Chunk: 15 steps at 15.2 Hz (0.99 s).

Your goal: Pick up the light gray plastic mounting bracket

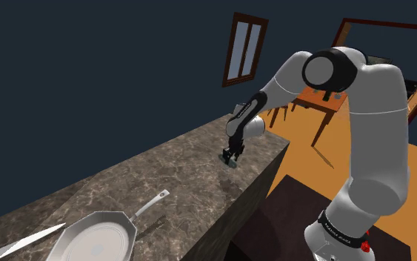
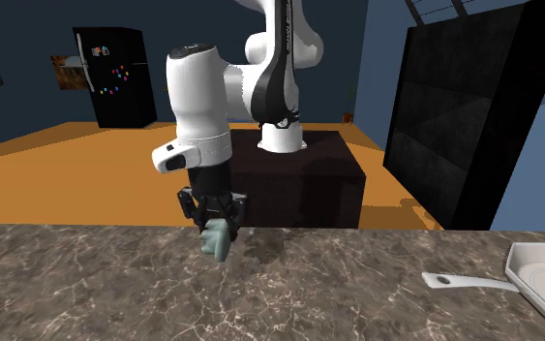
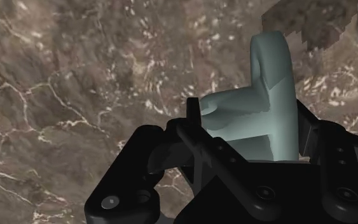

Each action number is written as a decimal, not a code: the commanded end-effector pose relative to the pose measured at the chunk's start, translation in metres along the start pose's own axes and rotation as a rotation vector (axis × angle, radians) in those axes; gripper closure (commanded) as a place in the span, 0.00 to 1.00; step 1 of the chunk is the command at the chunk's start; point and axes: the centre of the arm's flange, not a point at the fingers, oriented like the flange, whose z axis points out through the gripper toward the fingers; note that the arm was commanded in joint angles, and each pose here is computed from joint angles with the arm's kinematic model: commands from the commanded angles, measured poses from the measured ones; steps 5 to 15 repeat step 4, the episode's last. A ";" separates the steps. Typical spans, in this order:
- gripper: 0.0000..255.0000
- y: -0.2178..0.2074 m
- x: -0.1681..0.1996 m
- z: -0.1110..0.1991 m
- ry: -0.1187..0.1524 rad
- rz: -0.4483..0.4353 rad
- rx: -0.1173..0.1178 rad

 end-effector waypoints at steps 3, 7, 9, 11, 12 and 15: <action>1.00 0.000 -0.001 -0.018 0.000 0.000 0.000; 1.00 0.000 -0.001 -0.018 0.000 0.000 0.000; 1.00 0.000 -0.001 -0.018 0.000 0.000 0.000; 1.00 0.000 -0.001 -0.018 0.000 0.000 0.000; 1.00 0.000 -0.001 -0.018 0.000 0.000 0.000; 1.00 0.000 -0.001 -0.018 0.000 0.000 0.000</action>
